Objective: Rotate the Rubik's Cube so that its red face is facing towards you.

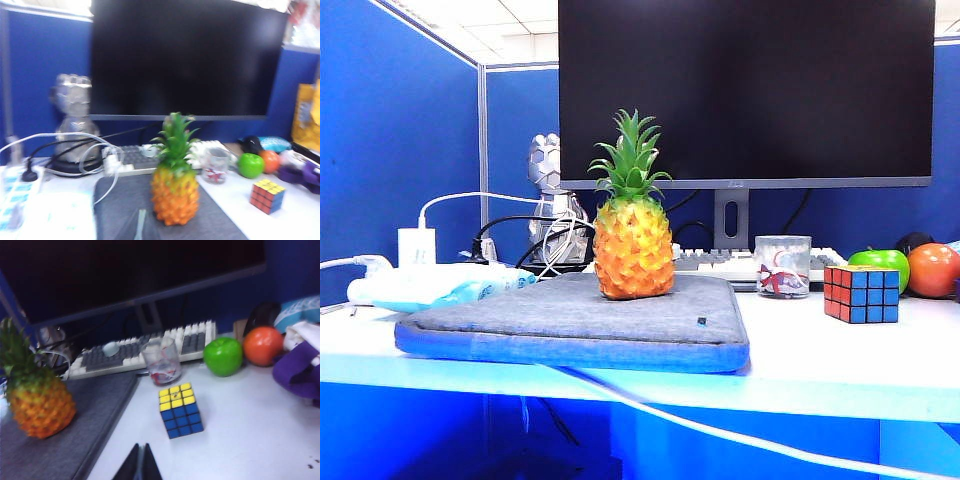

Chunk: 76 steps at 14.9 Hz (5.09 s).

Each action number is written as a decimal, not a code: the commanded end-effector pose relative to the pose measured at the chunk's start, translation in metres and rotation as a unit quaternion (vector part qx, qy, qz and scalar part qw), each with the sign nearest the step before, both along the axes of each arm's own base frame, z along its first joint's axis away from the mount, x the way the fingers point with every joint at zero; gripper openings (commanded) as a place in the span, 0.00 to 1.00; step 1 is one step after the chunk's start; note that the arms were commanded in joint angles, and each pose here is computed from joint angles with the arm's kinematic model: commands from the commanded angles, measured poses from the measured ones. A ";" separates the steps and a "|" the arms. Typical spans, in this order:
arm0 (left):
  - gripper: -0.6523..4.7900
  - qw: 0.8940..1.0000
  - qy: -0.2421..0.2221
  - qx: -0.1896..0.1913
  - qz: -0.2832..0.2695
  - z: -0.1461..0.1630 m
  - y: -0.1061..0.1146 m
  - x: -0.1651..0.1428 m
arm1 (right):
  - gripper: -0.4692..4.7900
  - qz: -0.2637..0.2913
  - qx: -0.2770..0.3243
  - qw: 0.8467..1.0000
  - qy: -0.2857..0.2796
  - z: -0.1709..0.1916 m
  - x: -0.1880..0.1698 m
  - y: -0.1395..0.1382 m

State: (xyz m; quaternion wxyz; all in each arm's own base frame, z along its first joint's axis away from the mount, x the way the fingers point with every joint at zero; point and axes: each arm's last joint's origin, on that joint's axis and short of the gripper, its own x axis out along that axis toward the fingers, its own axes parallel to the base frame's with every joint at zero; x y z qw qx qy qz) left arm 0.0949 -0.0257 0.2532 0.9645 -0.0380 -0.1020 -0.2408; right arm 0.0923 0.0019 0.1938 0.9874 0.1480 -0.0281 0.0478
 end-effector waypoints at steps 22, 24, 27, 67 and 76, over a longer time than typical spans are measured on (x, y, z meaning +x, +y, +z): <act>0.17 0.928 0.155 0.063 -0.333 0.150 -0.087 0.213 | 0.13 0.276 0.274 0.895 0.218 0.064 0.197 -0.198; 0.18 0.918 0.182 0.063 -0.348 0.141 -0.103 0.227 | 0.13 0.272 0.291 0.888 0.230 0.046 0.203 -0.204; 0.26 0.902 0.218 0.076 -0.365 0.117 -0.140 0.245 | 0.13 0.251 0.302 0.886 0.247 0.026 0.210 -0.210; 1.00 0.903 0.119 0.288 -0.294 -0.105 -0.400 0.336 | 0.13 0.316 0.254 0.869 0.283 0.008 0.251 -0.150; 1.00 0.909 0.141 0.251 -0.302 -0.118 -0.400 0.340 | 0.13 0.315 0.256 0.870 0.279 0.010 0.252 -0.150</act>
